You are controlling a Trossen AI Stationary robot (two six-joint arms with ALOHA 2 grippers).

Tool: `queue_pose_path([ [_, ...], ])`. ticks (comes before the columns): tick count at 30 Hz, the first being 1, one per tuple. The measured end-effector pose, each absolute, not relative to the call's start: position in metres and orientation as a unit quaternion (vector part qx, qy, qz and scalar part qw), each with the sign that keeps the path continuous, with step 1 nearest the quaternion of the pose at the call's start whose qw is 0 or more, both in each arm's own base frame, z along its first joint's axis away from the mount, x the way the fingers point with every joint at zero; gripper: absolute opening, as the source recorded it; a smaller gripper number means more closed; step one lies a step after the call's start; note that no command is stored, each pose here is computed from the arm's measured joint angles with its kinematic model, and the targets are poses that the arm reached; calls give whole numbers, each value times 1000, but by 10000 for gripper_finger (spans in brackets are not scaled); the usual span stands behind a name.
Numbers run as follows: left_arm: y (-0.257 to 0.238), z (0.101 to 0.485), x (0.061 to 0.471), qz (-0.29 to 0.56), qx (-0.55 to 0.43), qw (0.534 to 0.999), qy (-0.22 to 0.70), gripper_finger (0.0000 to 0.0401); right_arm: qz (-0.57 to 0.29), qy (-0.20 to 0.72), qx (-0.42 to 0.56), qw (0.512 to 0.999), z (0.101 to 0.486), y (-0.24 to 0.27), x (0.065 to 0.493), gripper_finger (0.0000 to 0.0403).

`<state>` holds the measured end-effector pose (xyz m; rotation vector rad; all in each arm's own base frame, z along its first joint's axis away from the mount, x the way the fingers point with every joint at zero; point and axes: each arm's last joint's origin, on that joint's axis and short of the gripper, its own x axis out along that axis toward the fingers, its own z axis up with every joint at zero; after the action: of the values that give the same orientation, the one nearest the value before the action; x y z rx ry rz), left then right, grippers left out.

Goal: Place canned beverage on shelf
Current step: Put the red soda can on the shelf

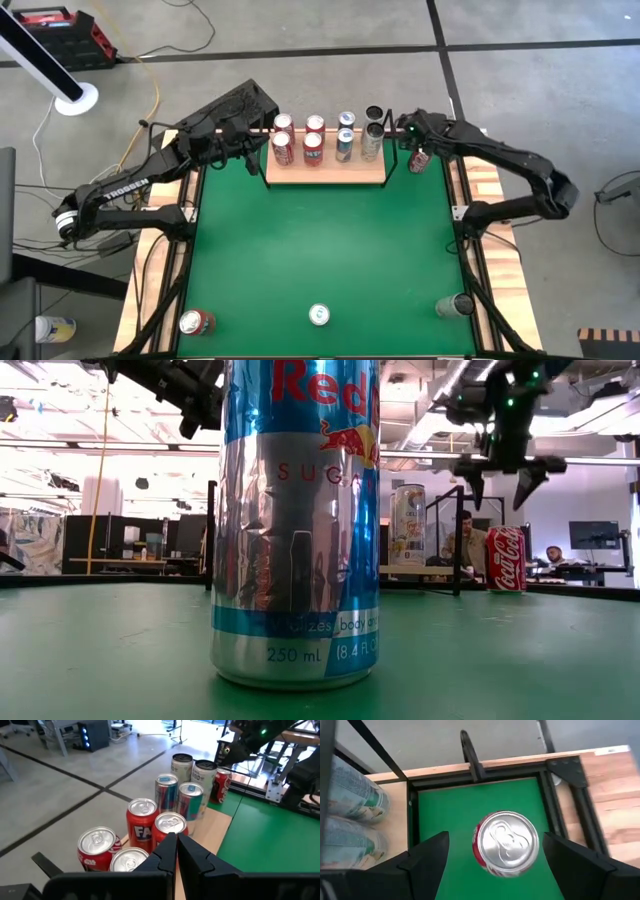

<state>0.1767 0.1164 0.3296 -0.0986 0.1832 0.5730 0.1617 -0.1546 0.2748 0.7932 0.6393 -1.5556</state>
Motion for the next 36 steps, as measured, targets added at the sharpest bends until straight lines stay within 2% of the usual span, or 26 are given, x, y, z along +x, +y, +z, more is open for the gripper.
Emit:
queue_pose_path([
  [9, 116, 330, 177, 283, -65, 953, 86, 0, -668, 271, 354, 596, 259, -167, 147, 344],
  [28, 117, 332, 177, 284, -66, 954, 69, 0, -666, 280, 356, 593, 216, -162, 143, 343],
  [36, 116, 332, 177, 281, -78, 954, 66, 0, -656, 289, 346, 605, 218, -158, 146, 299],
])
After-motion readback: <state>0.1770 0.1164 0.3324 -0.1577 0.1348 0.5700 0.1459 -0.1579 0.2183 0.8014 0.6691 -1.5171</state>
